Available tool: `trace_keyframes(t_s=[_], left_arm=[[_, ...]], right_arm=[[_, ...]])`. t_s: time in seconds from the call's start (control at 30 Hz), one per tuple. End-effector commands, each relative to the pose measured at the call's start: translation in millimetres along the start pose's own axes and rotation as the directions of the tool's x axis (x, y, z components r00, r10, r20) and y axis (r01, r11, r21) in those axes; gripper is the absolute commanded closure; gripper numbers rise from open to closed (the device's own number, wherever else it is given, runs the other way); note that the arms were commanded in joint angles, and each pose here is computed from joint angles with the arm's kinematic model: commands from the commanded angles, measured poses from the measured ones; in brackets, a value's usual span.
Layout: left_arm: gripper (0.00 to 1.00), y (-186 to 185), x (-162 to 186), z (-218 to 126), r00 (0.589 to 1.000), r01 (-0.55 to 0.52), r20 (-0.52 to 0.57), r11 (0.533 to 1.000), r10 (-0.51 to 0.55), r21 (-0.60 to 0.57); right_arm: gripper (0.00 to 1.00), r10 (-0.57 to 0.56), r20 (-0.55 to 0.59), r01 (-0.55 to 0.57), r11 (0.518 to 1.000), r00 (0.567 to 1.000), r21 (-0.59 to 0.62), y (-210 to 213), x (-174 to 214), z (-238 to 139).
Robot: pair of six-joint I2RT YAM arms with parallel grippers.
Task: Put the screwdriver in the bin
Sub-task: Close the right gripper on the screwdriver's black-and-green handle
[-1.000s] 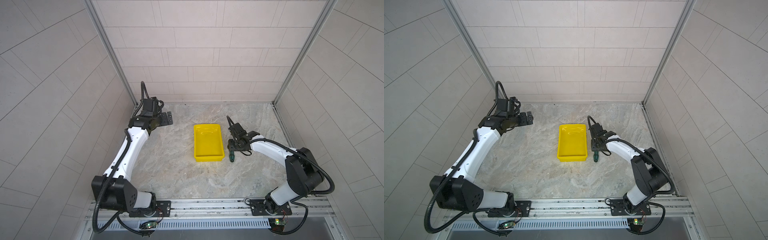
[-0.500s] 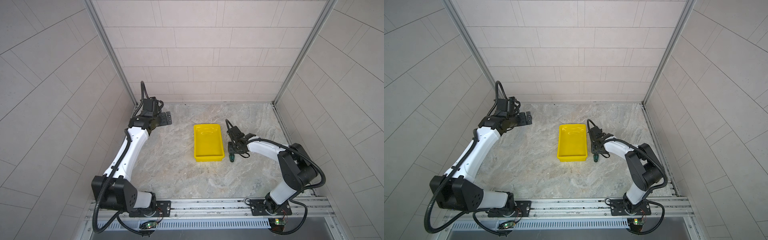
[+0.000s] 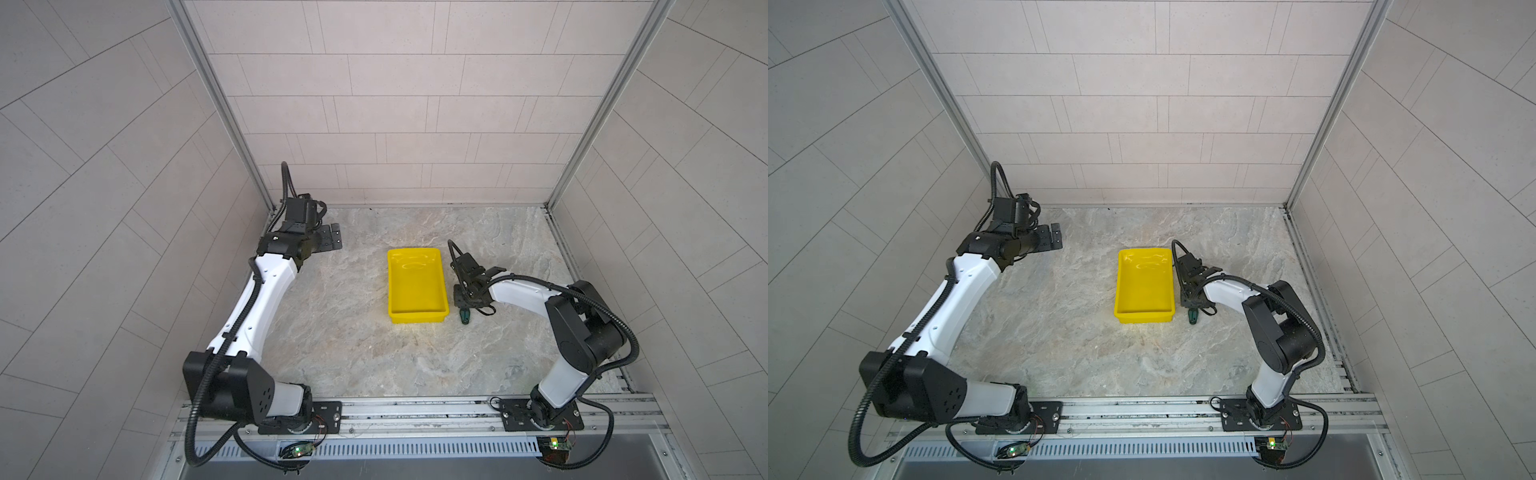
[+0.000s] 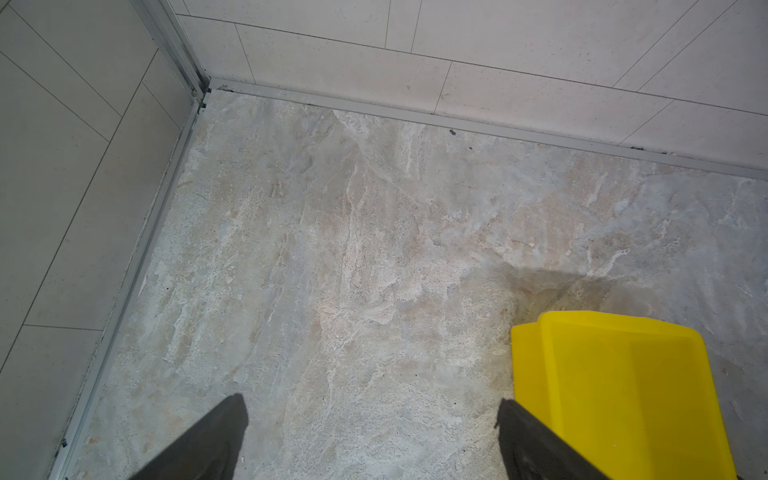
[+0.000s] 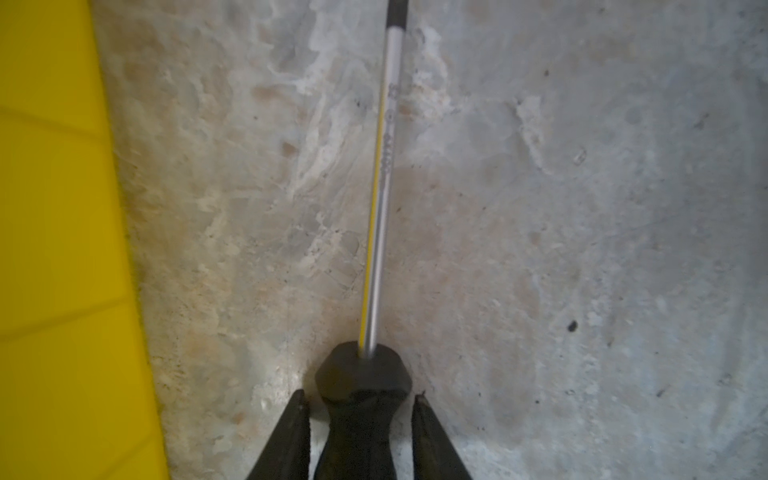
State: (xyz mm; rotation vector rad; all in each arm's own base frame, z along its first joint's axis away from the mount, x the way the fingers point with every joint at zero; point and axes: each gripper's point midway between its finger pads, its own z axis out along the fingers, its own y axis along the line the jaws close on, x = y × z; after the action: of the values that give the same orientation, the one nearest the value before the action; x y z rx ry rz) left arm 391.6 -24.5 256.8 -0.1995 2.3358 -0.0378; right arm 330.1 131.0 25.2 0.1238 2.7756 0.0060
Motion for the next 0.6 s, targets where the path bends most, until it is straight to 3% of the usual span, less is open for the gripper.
trace_keyframes(t_s=[0.0, 0.57], left_arm=[[0.0, 4.1, 0.4, -5.4, 1.0, -0.009, -0.001, 1.0, 0.009, -0.024], [0.0, 6.7, -0.3, -6.2, 1.0, -0.014, 0.004, 0.999, 0.015, -0.038]], right_arm=[[0.72, -0.006, 0.015, 0.006, 1.0, 1.0, 0.011, 1.4, -4.9, -0.9], [0.9, -0.046, 0.02, 0.045, 0.997, 0.999, 0.061, -1.8, -16.8, -4.0]])
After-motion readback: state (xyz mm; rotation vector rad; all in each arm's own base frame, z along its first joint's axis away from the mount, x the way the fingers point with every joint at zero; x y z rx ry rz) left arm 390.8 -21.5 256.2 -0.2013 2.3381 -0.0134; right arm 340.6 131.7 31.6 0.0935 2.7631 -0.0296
